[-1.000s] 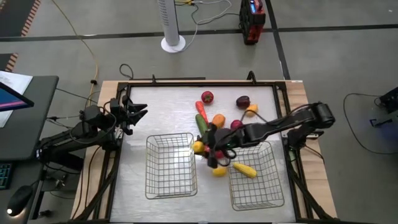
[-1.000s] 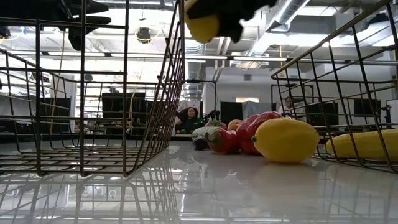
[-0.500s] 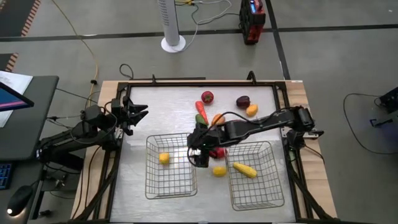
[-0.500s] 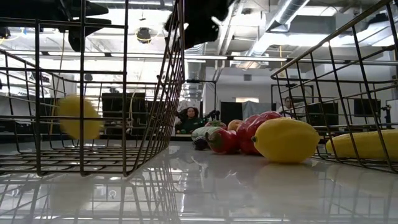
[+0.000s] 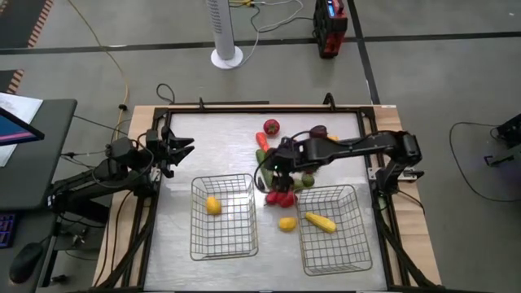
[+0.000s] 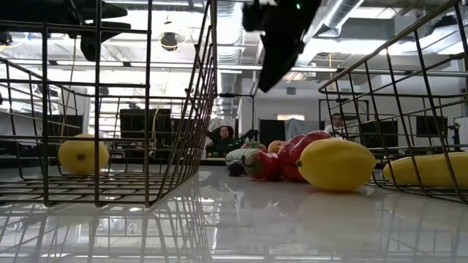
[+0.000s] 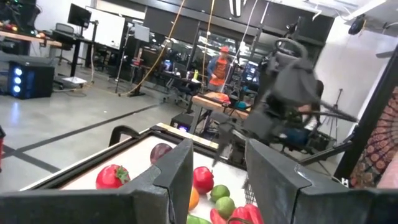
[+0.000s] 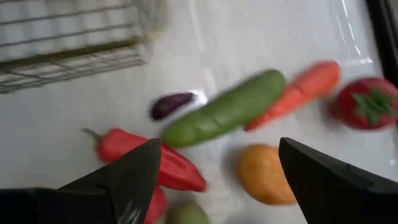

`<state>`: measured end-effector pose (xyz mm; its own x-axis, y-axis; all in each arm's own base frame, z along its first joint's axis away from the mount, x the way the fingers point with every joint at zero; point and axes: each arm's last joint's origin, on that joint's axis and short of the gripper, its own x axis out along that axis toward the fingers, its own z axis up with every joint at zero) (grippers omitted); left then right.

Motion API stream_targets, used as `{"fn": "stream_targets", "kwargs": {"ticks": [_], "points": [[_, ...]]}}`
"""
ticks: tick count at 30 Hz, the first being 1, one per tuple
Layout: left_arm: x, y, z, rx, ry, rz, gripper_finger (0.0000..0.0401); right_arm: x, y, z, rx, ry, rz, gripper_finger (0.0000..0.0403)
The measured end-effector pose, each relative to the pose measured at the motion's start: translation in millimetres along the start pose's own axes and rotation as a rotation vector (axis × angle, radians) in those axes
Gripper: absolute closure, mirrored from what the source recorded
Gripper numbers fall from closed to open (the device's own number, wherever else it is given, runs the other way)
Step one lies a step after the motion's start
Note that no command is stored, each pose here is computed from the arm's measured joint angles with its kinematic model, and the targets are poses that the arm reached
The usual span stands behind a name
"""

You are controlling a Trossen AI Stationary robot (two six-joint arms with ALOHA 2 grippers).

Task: Sort produce into baskets
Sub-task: Put the red tomato into the left wire basket

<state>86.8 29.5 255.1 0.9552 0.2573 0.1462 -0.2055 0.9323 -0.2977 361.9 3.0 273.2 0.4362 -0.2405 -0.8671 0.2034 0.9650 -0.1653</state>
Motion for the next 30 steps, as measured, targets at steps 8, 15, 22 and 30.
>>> {"fn": "stream_targets", "kwargs": {"ticks": [8, 15, 22, 30], "points": [[-0.1, 0.7, -0.6, 0.008, 0.002, 0.02, 0.0268, 12.0, 15.3, -13.7, -0.049, 0.061, 0.156, 0.0051], [0.0, 0.9, -0.8, 0.008, 0.004, 0.022, 0.0268, 5.8, 36.1, -17.9, -0.101, 0.055, 0.153, 0.0045], [0.0, 0.8, -0.8, -0.003, 0.004, 0.022, 0.0268, -3.6, 3.3, -23.9, -0.038, 0.204, -0.014, 0.0054], [0.0, 0.1, -1.1, -0.008, 0.012, -0.003, 0.0268, 8.9, -49.2, -57.2, 0.137, 0.376, -0.119, 0.0053]]}}
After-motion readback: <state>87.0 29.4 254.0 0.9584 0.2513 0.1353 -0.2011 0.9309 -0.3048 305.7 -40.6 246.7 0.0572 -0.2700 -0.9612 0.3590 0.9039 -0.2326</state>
